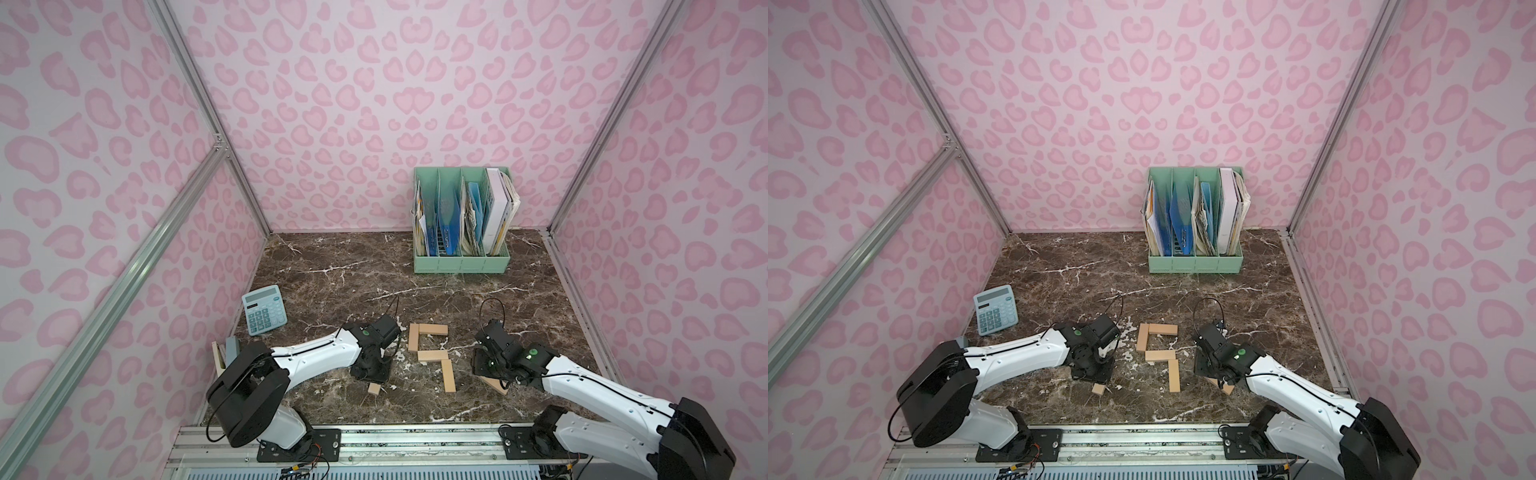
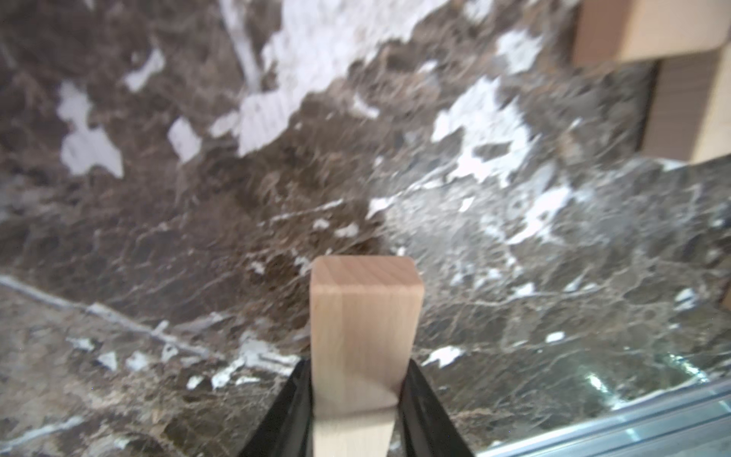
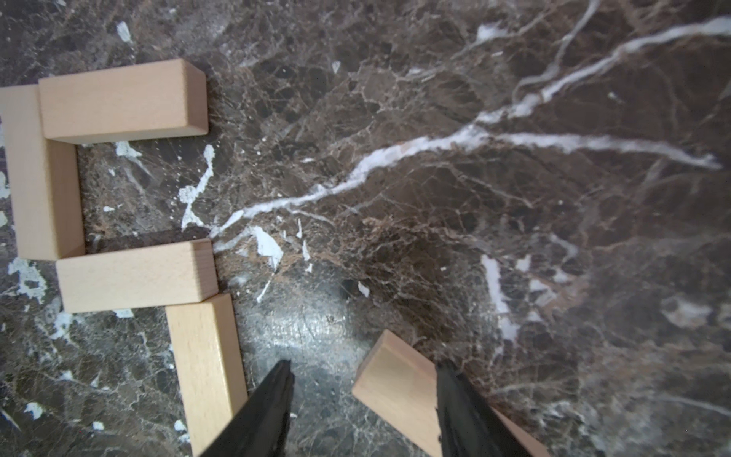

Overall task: Assemble the number 6 with building blocks
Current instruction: Assemble the building block at the center of the board.

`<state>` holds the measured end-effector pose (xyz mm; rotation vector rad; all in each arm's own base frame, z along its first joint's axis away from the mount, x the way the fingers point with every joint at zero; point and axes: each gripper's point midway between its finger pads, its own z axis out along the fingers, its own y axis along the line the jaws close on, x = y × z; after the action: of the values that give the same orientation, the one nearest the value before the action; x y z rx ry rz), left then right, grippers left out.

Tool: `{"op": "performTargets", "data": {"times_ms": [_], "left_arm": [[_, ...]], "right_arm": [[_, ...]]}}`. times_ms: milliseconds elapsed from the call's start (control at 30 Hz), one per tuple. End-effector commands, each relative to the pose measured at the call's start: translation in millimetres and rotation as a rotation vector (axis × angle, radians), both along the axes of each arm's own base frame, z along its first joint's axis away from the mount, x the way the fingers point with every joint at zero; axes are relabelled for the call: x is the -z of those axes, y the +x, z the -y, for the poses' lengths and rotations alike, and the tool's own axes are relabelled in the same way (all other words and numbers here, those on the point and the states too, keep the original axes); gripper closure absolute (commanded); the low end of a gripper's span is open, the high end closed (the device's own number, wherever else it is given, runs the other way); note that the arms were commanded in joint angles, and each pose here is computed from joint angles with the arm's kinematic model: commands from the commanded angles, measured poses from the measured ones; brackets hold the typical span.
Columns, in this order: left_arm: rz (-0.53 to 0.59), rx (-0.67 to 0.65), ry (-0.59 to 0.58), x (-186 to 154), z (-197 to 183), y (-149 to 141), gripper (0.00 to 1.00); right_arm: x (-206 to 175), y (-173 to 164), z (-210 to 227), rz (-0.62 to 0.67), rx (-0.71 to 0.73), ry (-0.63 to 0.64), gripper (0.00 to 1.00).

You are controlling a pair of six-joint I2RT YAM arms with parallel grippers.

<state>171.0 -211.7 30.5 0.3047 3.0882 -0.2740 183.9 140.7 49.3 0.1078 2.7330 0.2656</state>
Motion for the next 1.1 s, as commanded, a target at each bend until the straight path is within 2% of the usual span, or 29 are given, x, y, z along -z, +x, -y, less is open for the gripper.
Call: {"op": "performTargets", "data": {"times_ms": [0, 200, 633, 1067], "left_arm": [[-0.005, -0.01, -0.038, -5.0, 19.8, 7.2, 0.61], [-0.04, 0.032, -0.038, -1.2, 38.2, 7.7, 0.62], [-0.041, 0.015, -0.008, 5.2, 33.7, 8.0, 0.59], [-0.053, 0.049, 0.007, 12.0, 41.9, 6.6, 0.61]], "right_arm": [[-1.3, 3.5, -3.0, 0.013, 0.0, 0.01, 0.4], [-1.7, 2.7, -0.5, 0.021, 0.002, 0.011, 0.4], [-2.7, -1.4, 8.5, 0.043, 0.021, 0.034, 0.41], [-5.8, -0.1, 9.3, 0.05, 0.025, 0.038, 0.41]]}}
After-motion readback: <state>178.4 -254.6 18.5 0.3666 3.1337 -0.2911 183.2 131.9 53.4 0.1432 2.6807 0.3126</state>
